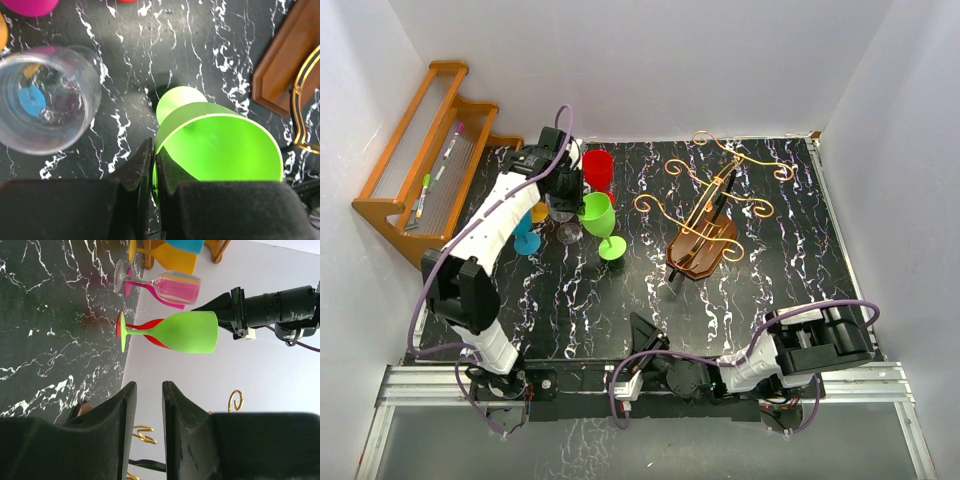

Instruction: Take the wine glass off the wine glass rack

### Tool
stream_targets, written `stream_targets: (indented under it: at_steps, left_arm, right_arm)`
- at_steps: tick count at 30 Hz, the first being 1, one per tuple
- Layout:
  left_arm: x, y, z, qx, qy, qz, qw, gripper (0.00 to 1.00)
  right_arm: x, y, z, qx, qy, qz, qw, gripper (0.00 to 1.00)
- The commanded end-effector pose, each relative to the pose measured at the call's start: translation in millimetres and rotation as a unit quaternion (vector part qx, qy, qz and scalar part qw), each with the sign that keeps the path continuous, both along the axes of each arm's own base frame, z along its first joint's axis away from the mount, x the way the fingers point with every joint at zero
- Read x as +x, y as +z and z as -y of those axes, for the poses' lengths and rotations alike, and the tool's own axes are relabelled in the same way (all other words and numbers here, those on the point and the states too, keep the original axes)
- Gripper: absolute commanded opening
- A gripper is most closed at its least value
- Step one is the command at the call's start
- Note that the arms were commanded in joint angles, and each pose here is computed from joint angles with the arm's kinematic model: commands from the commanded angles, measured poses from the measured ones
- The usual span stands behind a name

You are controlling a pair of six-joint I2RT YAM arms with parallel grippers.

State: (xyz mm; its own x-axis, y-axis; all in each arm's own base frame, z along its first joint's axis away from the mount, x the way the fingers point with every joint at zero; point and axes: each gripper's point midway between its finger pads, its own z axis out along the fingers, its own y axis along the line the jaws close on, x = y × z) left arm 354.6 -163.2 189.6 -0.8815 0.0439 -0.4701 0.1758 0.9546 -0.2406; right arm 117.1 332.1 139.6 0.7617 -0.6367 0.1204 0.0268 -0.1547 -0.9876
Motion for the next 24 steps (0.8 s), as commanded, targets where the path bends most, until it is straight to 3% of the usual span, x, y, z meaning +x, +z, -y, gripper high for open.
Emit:
stream_targets:
  at_steps: [1, 8, 15, 19, 24]
  left_arm:
    - [33.8, 26.1, -1.1, 0.02, 0.03, 0.078, 0.996, 0.0]
    - [62.0, 24.2, -4.2, 0.035, 0.063, 0.115, 0.991, 0.0]
    - [73.0, 3.0, 0.0, 0.051, 0.066, 0.106, 0.991, 0.0]
    - [77.7, -3.9, 0.7, 0.065, 0.066, 0.101, 0.991, 0.18]
    - [78.9, -2.3, -1.3, 0.073, 0.069, 0.1, 0.99, 0.23]
  right_arm:
    - [0.8, 8.8, 7.1, 0.034, -0.012, -0.024, 0.999, 0.29]
    - [0.7, 12.7, 11.8, 0.039, -0.011, -0.042, 0.998, 0.29]
    - [1.4, 16.5, 13.2, 0.047, -0.013, -0.045, 0.998, 0.29]
    - [1.3, 19.0, 13.9, 0.052, -0.012, -0.048, 0.997, 0.29]
    - [0.7, 18.9, 15.3, 0.053, -0.01, -0.053, 0.997, 0.29]
